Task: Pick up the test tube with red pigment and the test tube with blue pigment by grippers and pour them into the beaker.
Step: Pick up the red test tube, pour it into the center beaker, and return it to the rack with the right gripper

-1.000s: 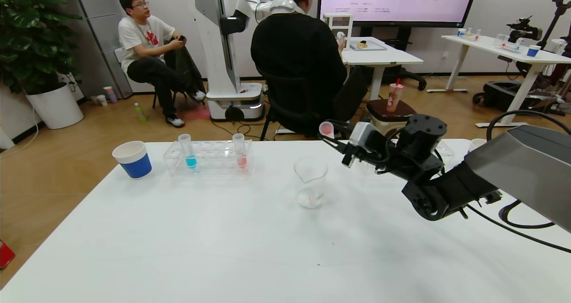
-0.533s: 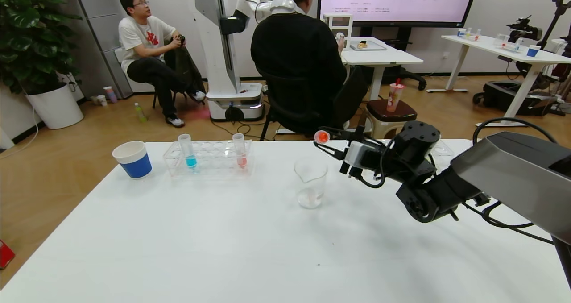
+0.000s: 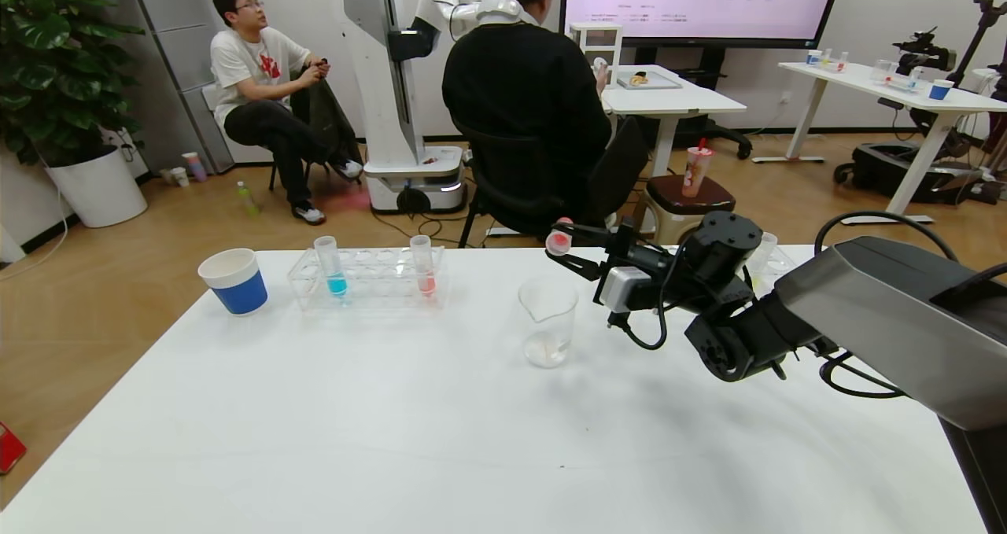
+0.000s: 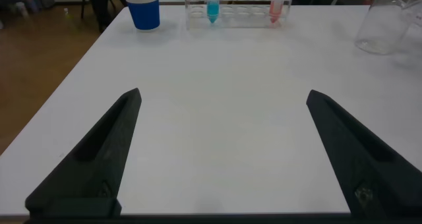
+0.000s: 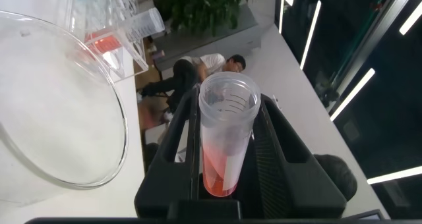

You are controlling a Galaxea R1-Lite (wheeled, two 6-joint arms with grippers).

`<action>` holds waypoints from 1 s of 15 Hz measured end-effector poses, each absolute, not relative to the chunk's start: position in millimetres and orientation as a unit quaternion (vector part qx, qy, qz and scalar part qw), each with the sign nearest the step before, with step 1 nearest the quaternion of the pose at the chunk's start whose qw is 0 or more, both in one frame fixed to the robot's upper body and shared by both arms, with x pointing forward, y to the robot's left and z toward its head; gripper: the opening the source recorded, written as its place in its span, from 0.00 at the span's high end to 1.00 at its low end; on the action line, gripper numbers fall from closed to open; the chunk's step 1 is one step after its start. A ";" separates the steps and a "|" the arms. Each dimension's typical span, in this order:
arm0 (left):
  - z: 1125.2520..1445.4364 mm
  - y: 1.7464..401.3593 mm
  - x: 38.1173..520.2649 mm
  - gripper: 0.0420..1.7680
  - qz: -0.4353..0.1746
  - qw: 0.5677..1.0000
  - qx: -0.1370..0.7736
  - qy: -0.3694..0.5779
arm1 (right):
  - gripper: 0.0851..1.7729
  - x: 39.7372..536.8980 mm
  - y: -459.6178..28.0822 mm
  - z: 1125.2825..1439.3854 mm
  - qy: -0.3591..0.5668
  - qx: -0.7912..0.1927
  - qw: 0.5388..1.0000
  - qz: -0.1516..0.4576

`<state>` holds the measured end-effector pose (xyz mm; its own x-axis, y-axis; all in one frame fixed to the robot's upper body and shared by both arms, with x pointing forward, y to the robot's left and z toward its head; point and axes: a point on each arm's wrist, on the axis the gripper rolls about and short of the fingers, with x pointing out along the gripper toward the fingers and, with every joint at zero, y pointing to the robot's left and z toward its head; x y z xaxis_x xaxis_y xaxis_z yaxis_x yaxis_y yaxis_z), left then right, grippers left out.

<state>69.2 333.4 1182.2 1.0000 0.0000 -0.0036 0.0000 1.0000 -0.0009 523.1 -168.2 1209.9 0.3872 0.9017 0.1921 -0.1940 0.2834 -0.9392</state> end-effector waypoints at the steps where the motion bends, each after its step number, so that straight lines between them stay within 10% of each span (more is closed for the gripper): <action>1: 1182.2 333.4 69.2 0.01 0.000 1.000 0.000 0.002 | 0.75 523.9 -169.2 1210.0 -0.401 -0.465 0.686 0.389; 15: 1182.2 333.4 69.2 0.01 0.000 1.000 -0.001 0.002 | 0.75 523.9 -170.6 1213.2 -0.453 -0.532 0.623 0.352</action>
